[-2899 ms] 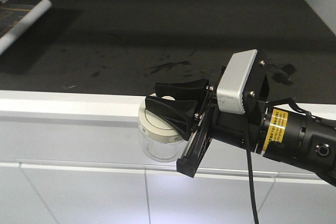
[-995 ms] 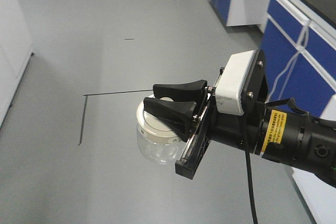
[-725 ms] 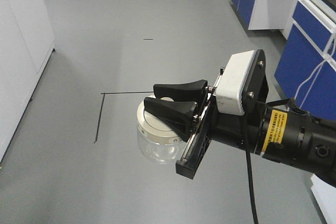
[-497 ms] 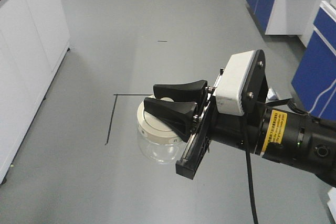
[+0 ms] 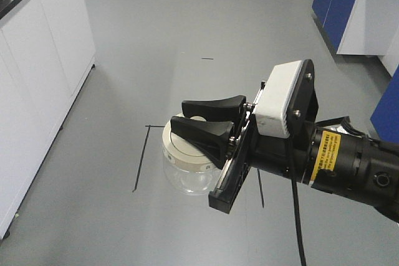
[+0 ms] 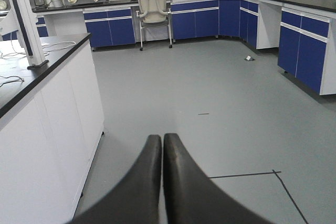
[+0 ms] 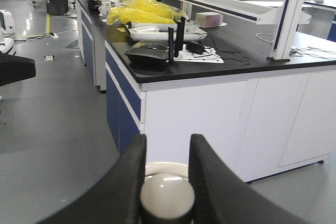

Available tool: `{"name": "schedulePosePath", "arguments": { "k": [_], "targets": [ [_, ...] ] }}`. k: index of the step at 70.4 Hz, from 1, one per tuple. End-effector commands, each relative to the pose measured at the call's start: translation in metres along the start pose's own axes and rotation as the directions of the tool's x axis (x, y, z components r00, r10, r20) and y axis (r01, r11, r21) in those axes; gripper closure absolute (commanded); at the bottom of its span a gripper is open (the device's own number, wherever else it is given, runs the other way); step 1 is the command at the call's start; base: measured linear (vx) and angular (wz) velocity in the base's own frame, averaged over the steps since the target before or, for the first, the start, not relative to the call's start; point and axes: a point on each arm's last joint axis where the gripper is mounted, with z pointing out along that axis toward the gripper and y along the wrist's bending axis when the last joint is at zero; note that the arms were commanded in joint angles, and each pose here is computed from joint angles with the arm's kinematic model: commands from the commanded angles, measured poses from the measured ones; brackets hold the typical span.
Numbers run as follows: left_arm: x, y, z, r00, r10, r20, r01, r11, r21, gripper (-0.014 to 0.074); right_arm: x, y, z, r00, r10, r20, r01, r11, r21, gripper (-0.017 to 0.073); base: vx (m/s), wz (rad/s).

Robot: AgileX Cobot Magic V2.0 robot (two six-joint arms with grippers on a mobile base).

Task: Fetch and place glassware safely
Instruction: 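Hold the jar in the right gripper while the base turns away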

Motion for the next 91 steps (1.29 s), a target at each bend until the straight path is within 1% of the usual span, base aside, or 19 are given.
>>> {"name": "schedulePosePath", "arguments": {
  "k": [1,56,91],
  "targets": [
    [-0.0157,0.0003,-0.0013,0.996,-0.014,0.088,0.014,1.000,-0.001,0.0601,-0.0228,0.0028,-0.0035,0.993,0.003,0.116,-0.001,1.000,-0.020,0.0563,0.29,0.01],
    [-0.0157,0.0003,-0.0013,0.996,-0.014,0.088,0.014,1.000,-0.001,0.0601,-0.0228,0.0028,-0.0035,0.993,0.002,0.116,0.000,1.000,-0.020,0.0563,0.33,-0.07],
    [-0.0157,0.0003,-0.0013,0.996,-0.014,0.088,0.014,1.000,-0.001,0.0601,-0.0228,0.0028,-0.0035,0.993,0.002,0.116,0.000,1.000,-0.020,0.0563,0.39,0.06]
  ]
}}
